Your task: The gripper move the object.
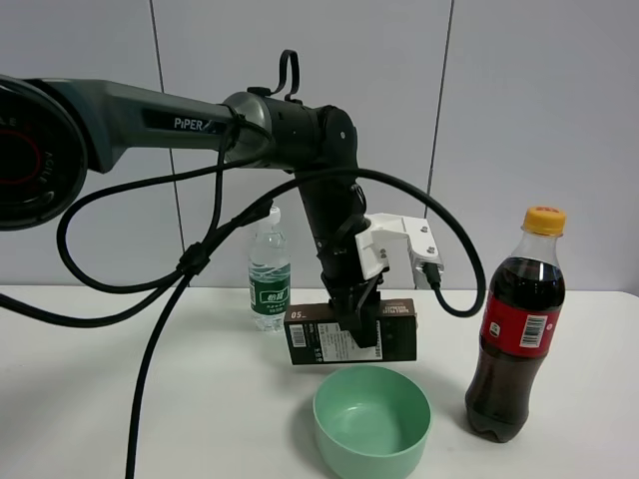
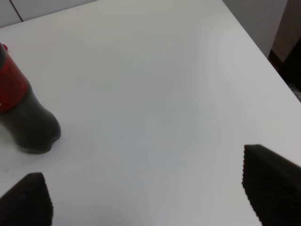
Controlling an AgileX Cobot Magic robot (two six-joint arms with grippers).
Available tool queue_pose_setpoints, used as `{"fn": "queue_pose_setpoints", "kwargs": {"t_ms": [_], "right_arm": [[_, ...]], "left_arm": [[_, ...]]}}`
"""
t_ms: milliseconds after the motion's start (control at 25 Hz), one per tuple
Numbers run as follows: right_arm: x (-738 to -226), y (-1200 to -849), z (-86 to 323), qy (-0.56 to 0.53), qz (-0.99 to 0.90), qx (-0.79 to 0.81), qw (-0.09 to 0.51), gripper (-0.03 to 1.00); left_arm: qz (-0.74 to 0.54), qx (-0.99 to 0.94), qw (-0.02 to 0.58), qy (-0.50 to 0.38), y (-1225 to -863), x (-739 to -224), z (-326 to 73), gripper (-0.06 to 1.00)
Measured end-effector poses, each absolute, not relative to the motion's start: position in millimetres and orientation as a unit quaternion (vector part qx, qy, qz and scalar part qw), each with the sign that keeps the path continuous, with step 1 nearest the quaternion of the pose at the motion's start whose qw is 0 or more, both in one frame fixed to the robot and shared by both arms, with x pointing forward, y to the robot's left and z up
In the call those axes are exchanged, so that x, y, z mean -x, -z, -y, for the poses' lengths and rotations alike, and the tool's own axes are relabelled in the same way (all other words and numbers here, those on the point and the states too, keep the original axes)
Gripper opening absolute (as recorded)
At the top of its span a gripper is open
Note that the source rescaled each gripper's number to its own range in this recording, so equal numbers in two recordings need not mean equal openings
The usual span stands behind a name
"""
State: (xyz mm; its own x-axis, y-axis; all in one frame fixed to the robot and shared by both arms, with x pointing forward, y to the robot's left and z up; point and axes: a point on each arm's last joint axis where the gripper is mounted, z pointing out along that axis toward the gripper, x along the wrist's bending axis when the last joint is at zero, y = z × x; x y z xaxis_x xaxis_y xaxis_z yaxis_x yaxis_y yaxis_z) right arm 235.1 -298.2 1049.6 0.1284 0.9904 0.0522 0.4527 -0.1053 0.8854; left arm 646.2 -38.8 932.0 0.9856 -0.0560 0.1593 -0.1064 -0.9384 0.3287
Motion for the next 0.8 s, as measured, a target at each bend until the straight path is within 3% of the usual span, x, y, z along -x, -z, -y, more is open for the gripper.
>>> {"fn": "queue_pose_setpoints", "kwargs": {"t_ms": [800], "right_arm": [[-235, -1050, 298, -0.359, -0.554, -0.651, 0.375, 1.00]], "left_arm": [[0.066, -0.984, 0.141, -0.082, -916, -640, 48, 0.00]]}}
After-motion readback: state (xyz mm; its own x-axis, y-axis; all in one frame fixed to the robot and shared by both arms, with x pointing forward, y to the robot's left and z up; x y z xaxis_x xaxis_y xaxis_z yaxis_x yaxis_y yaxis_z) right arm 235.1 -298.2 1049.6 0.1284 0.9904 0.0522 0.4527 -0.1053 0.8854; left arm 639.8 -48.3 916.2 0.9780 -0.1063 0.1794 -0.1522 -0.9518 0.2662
